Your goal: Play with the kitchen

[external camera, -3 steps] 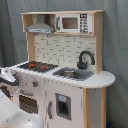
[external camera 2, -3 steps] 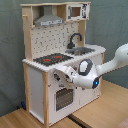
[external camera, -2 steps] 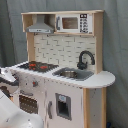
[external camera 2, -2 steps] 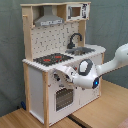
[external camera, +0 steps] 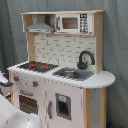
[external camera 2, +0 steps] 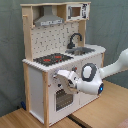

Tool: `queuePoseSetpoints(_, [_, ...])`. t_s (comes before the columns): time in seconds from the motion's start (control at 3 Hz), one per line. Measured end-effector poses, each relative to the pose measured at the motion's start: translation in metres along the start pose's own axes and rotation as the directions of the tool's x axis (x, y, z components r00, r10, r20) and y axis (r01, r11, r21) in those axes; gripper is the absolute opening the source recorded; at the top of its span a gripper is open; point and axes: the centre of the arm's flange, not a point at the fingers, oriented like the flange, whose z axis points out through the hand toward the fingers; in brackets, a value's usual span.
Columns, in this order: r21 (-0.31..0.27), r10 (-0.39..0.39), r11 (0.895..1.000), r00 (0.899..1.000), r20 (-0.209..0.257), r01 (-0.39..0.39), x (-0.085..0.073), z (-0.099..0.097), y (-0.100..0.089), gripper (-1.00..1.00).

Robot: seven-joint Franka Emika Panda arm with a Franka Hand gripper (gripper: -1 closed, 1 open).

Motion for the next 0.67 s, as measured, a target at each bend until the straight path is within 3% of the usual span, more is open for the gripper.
queuePoseSetpoints(0.67, [-0.056,0.102,0.993,0.994,-0.050,-0.104,0.0013,-0.0061,-0.0010,1.00])
